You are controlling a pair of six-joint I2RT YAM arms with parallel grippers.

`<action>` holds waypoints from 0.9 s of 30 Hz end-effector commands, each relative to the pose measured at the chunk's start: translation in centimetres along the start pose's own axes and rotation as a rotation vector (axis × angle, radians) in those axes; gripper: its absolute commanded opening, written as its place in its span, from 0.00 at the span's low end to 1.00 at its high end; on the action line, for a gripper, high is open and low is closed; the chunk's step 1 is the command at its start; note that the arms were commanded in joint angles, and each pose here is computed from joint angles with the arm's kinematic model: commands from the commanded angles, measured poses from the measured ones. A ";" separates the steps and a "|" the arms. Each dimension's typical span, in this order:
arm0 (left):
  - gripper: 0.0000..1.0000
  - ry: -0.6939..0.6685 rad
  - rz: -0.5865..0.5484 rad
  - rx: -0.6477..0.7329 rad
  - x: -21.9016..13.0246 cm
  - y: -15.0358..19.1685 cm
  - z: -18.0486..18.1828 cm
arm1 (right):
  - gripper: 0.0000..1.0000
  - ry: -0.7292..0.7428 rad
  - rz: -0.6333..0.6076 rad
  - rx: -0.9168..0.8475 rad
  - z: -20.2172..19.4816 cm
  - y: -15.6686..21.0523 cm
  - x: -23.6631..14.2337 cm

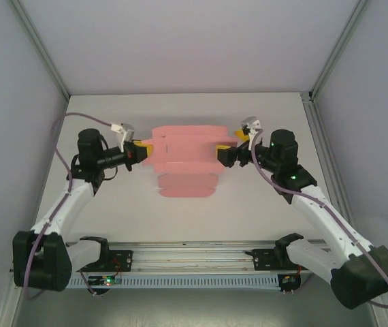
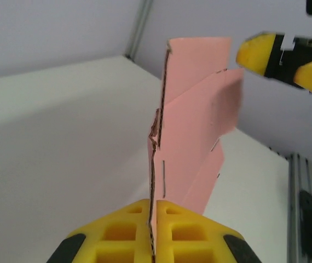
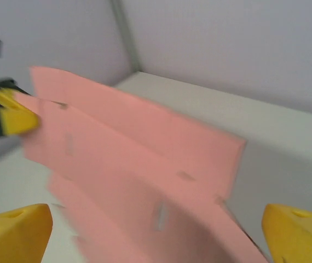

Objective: Assemble paper box

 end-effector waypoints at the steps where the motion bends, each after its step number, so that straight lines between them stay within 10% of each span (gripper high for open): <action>1: 0.00 0.118 0.131 -0.006 0.9 1.0 -0.6 | 0.98 0.055 0.067 -0.271 -0.2 -0.6 -1.7; 13: 0.00 0.227 0.246 0.025 2.5 0.3 -1.8 | 0.91 -0.550 0.187 -0.412 2.5 -2.9 3.0; 27: 0.00 0.237 0.255 0.066 2.3 0.0 -2.6 | 0.64 -0.644 0.346 -0.356 1.8 0.0 7.7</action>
Point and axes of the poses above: each hand's point on the last joint's axis, 136 mm out from that joint toward the fingers, its own x axis out along the fingers, its own z axis along the line the jaws close on, y = z × x, the point moved 6 cm from there along -x, back along the fingers, and after that the axes turned 15 degrees about -x, right-handed, at the moved point
